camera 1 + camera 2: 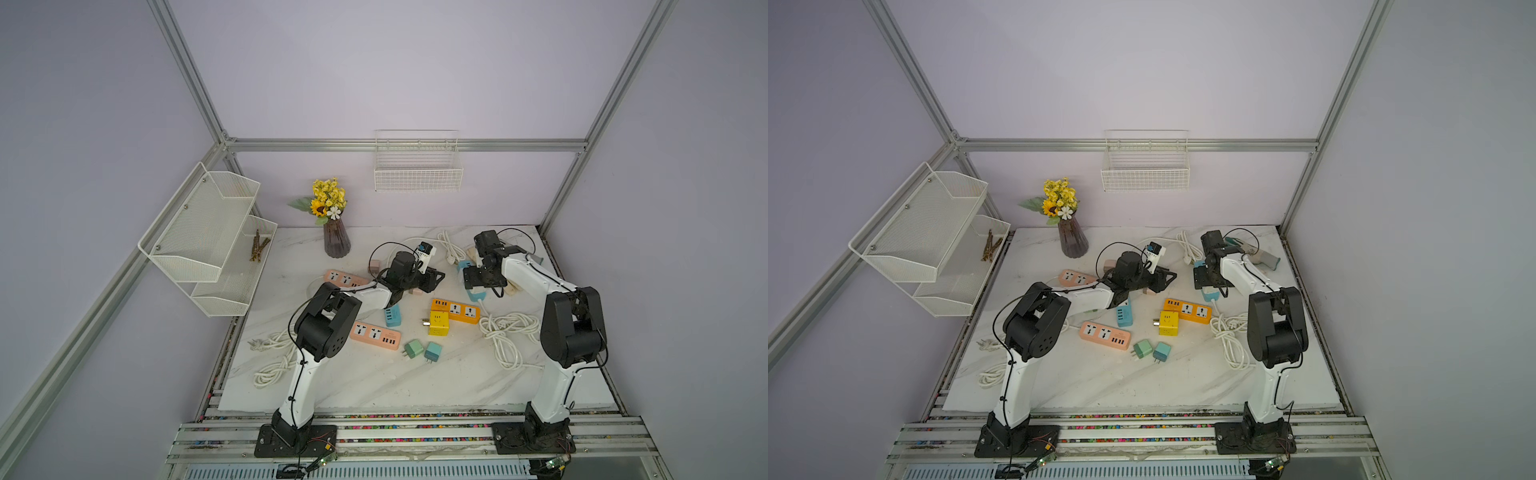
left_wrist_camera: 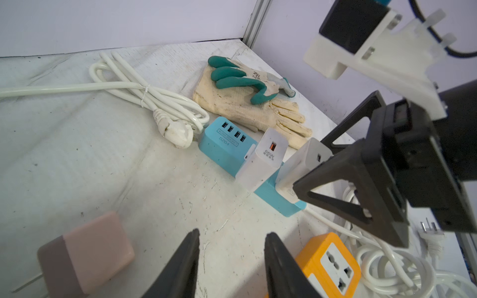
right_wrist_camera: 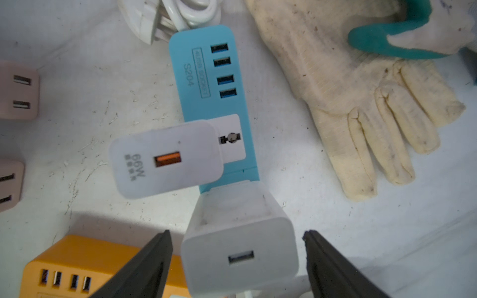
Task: Pull the plug off the socket
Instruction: Remove the plug from the socket.
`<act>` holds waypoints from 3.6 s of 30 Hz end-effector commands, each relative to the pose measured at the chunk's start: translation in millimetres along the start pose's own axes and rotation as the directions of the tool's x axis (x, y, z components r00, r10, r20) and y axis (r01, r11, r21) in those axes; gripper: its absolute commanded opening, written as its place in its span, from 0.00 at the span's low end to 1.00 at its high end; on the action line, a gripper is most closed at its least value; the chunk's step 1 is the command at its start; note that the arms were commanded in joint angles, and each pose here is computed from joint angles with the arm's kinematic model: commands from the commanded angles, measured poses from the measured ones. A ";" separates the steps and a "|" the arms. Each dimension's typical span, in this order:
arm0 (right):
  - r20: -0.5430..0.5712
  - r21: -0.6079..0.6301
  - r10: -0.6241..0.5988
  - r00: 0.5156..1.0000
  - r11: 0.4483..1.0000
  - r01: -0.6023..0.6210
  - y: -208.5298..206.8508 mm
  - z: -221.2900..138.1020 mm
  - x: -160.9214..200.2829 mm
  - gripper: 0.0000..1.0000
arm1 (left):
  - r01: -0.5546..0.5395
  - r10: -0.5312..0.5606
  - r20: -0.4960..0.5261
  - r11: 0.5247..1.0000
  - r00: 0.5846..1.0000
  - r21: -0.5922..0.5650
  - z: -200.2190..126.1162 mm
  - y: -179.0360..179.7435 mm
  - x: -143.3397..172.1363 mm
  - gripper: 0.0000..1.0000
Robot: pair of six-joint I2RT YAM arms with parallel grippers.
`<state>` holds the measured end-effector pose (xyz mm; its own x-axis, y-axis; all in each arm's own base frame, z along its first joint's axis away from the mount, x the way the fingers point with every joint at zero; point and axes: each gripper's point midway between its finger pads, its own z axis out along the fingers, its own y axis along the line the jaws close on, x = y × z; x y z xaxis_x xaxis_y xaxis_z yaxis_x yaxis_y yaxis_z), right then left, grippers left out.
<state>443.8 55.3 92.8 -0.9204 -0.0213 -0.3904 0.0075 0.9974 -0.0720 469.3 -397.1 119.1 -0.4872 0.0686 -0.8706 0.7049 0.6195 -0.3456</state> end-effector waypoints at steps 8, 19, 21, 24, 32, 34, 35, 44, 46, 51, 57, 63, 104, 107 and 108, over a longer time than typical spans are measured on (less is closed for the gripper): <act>-0.011 -0.088 -0.069 0.998 0.994 0.067 11.6 9.0 -8.7 0.58 | -0.129 0.112 0.174 0.988 0.978 0.087 -17.2 -29.4 -41.1 0.38; 0.015 -0.314 -0.275 0.961 0.912 0.265 52.3 10.3 3.6 0.19 | -0.374 0.368 0.122 0.927 0.922 0.030 1.4 -14.1 -24.6 0.42; 0.033 -0.330 -0.313 0.949 0.893 0.306 57.9 12.1 4.1 0.11 | -0.392 0.388 0.094 0.919 0.917 0.031 5.3 -11.9 -21.0 0.45; 0.058 -0.316 -0.380 0.923 0.870 0.378 64.0 14.0 6.4 0.01 | -0.395 0.393 0.076 0.918 0.916 0.017 8.0 -6.2 -13.4 0.44; 0.129 -0.324 -0.454 0.882 0.821 0.470 84.0 7.8 4.6 0.00 | -0.379 0.378 0.062 0.925 0.924 0.006 17.7 -3.6 -5.9 0.37; 0.139 -0.338 -0.457 0.879 0.812 0.476 87.2 5.8 4.2 0.00 | -0.357 0.357 0.047 0.934 0.933 -0.012 19.7 -3.9 -4.2 0.39; 0.147 -0.349 -0.462 0.875 0.803 0.483 89.6 4.2 5.0 0.00 | -0.351 0.351 0.044 0.936 0.935 -0.016 19.5 -6.8 -3.0 0.40; 0.161 -0.325 -0.537 0.828 0.763 0.559 87.4 2.7 14.0 0.00 | -0.316 0.330 0.094 0.939 0.939 -0.135 -0.4 -13.5 -0.7 0.49; 0.162 -0.335 -0.536 0.829 0.760 0.557 89.2 2.4 13.1 0.00 | -0.311 0.325 0.090 0.940 0.941 -0.142 0.8 -11.9 -0.9 0.48; 0.163 -0.347 -0.535 0.829 0.755 0.556 91.5 4.8 16.2 0.00 | -0.312 0.324 0.104 0.943 0.940 -0.118 7.0 -14.9 -3.1 0.42; 0.162 -0.354 -0.537 0.828 0.751 0.557 92.6 7.3 19.1 0.00 | -0.317 0.331 0.127 0.941 0.935 -0.120 14.9 -13.7 -8.9 0.33; 0.158 -0.338 -0.537 0.829 0.759 0.556 89.3 9.3 16.5 0.00 | -0.341 0.354 0.121 0.933 0.927 -0.115 17.5 -14.6 -9.4 0.14; 0.028 -0.258 -0.458 0.888 0.855 0.449 61.0 48.2 38.4 0.00 | -0.185 0.277 0.478 0.955 0.833 -0.232 -38.1 -4.0 -45.7 0.00; 0.032 -0.260 -0.451 0.892 0.858 0.444 61.3 48.0 36.9 0.00 | -0.145 0.244 0.520 0.964 0.818 -0.225 -54.5 -4.7 -55.6 0.00; 0.035 -0.263 -0.448 0.893 0.858 0.441 62.2 47.8 36.4 0.00 | -0.121 0.220 0.537 0.969 0.814 -0.214 -59.9 -4.2 -59.4 0.00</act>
<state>450.7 125.4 75.1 -0.7399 -0.4871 -0.4641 -0.5354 0.8440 -0.0323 461.5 -373.7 110.7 -0.0855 -0.0414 -0.9955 0.6506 0.7544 -0.0872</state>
